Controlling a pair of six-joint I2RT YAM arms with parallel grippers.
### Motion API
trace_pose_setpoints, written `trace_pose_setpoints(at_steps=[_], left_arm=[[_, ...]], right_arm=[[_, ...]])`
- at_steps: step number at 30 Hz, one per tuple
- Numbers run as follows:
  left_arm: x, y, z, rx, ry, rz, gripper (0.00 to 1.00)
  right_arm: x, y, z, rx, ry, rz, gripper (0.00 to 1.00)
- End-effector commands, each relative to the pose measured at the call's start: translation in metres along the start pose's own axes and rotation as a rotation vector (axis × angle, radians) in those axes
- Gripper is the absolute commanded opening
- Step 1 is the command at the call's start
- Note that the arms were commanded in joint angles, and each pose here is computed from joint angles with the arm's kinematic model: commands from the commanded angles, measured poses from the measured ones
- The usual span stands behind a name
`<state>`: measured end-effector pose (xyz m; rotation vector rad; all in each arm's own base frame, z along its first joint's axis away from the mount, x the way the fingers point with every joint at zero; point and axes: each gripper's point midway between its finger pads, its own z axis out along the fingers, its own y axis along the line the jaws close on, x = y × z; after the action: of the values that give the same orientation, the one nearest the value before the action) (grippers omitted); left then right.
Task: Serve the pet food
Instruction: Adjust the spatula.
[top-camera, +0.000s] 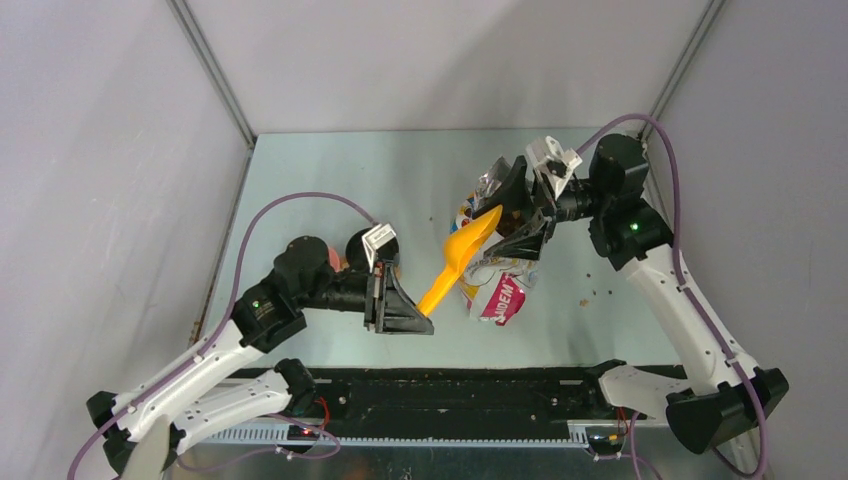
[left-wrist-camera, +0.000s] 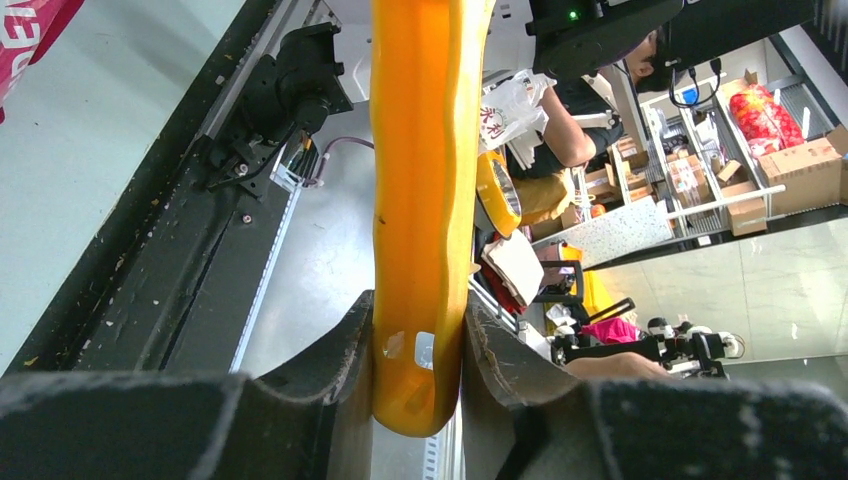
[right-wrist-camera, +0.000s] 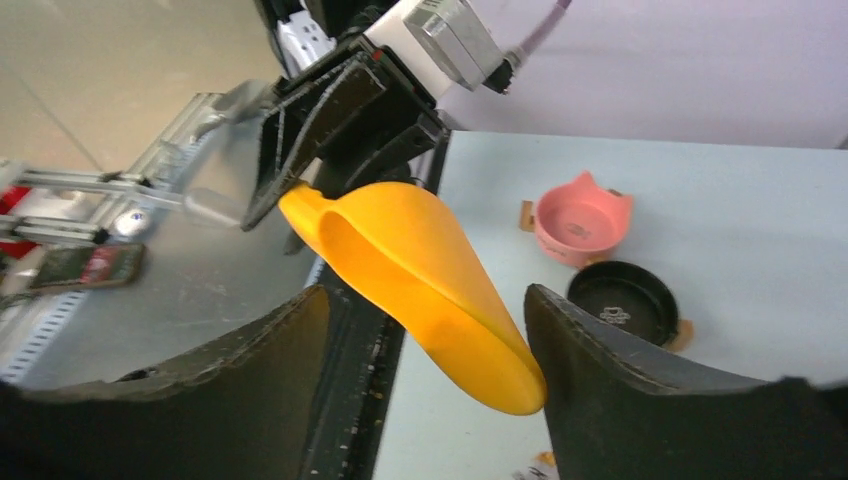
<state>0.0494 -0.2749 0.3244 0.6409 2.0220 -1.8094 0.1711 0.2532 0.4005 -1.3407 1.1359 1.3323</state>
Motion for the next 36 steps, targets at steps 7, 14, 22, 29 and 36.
trace_pose_setpoints(at_steps=[7,14,22,29,36], left_arm=[[-0.007,-0.017,-0.003,0.045,0.005,0.064,0.00],[-0.013,-0.021,-0.004,0.045,-0.016,0.106,0.00],[-0.055,0.001,-0.030,-0.252,-0.239,0.237,0.68],[-0.114,0.018,-0.070,-0.383,-0.695,0.318,0.99],[-0.125,0.007,-0.055,-0.288,-0.716,0.366,0.99]], right_arm=[[-0.016,0.008,0.006,-0.135,-0.023,0.047,0.61],[-0.016,0.008,0.009,-0.219,0.002,0.162,0.14],[-0.026,-0.007,0.010,-0.068,-0.052,0.364,0.00],[-0.020,-0.035,0.000,0.286,-0.118,0.560,0.00],[-0.004,-0.054,-0.016,0.585,-0.243,0.735,0.00]])
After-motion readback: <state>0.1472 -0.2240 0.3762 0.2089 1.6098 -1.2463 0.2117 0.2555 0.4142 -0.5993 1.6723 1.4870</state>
